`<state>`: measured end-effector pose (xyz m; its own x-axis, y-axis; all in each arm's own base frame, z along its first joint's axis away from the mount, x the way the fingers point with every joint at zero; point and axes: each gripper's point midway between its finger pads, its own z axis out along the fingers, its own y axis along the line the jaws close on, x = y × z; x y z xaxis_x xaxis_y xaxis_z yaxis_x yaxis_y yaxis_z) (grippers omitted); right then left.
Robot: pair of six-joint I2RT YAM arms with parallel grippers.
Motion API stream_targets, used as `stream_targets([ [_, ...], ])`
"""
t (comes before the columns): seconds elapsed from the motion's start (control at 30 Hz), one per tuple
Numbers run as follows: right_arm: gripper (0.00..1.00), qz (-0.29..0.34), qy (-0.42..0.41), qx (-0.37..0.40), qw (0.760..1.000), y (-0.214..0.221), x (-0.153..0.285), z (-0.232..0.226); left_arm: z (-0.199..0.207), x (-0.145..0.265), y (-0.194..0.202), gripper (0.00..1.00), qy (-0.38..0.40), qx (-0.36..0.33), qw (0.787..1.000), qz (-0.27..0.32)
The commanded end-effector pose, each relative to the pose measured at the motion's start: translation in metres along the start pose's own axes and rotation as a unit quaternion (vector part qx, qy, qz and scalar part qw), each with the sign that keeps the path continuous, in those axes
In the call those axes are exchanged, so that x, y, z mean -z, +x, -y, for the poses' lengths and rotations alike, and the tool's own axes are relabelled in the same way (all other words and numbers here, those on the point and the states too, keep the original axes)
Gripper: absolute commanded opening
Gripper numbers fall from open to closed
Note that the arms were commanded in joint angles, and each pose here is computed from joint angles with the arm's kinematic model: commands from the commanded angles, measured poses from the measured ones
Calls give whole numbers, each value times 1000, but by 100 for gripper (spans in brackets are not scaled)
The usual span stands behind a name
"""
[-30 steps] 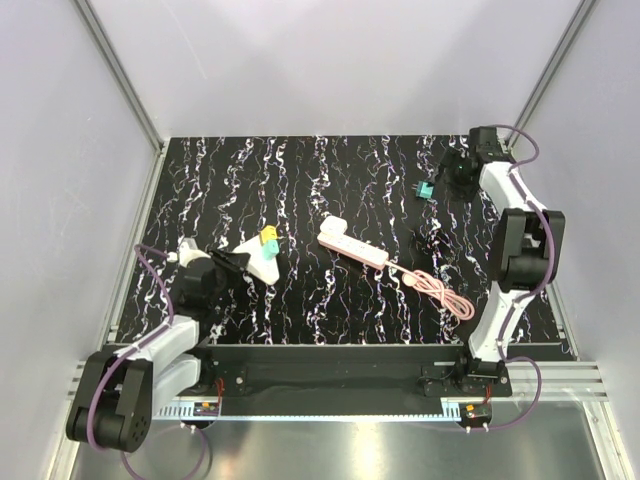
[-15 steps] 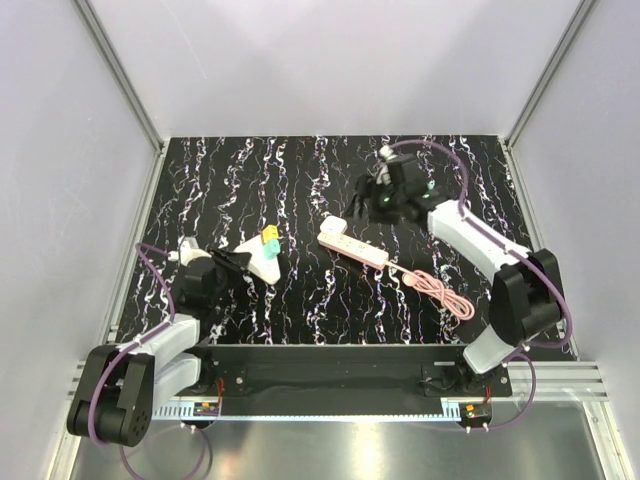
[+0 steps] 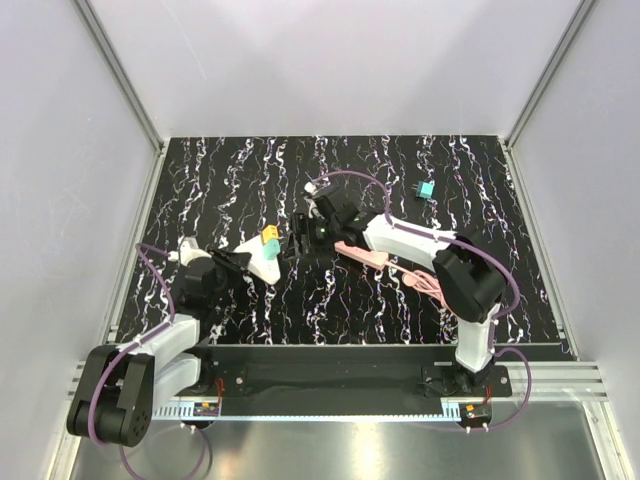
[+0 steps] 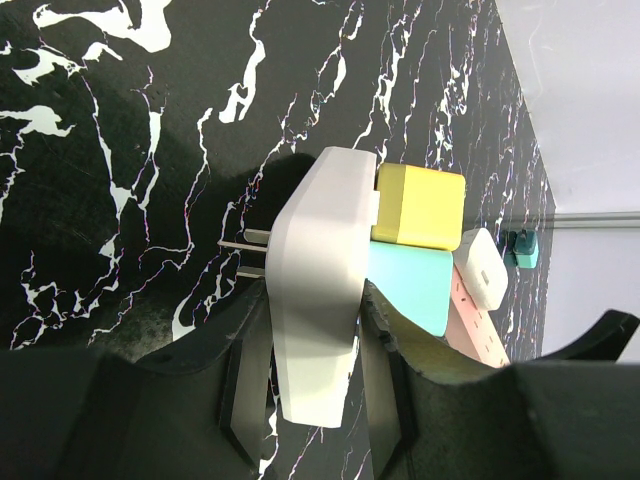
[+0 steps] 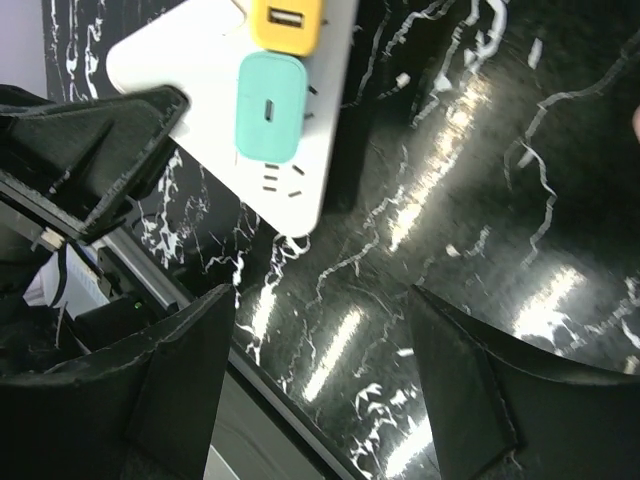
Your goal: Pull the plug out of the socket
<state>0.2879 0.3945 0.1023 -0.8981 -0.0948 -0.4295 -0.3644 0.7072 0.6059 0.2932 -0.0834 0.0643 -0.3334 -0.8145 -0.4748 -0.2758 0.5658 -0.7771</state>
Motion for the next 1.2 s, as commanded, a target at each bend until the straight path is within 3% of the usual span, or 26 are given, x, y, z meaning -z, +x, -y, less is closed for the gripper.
stream_targets([
  [0.0, 78, 27, -57, 21, 998, -25, -3, -39, -39, 7, 22, 0, -58, -37, 997, -40],
  [0.17, 84, 26, -67, 25, 997, -30, -23, -43, -39, 7, 21, 0, -58, -38, 997, -38],
  [0.77, 59, 11, -62, -5, 998, -37, -65, -35, -40, 8, 22, 0, -60, -32, 997, -40],
  [1.0, 57, 9, -62, -27, 998, -38, -72, -39, -41, 8, 22, 0, -60, -33, 997, -38],
  [1.17, 48, 8, -60, -45, 997, -39, -79, -40, -41, 8, 22, 0, -61, -30, 997, -37],
])
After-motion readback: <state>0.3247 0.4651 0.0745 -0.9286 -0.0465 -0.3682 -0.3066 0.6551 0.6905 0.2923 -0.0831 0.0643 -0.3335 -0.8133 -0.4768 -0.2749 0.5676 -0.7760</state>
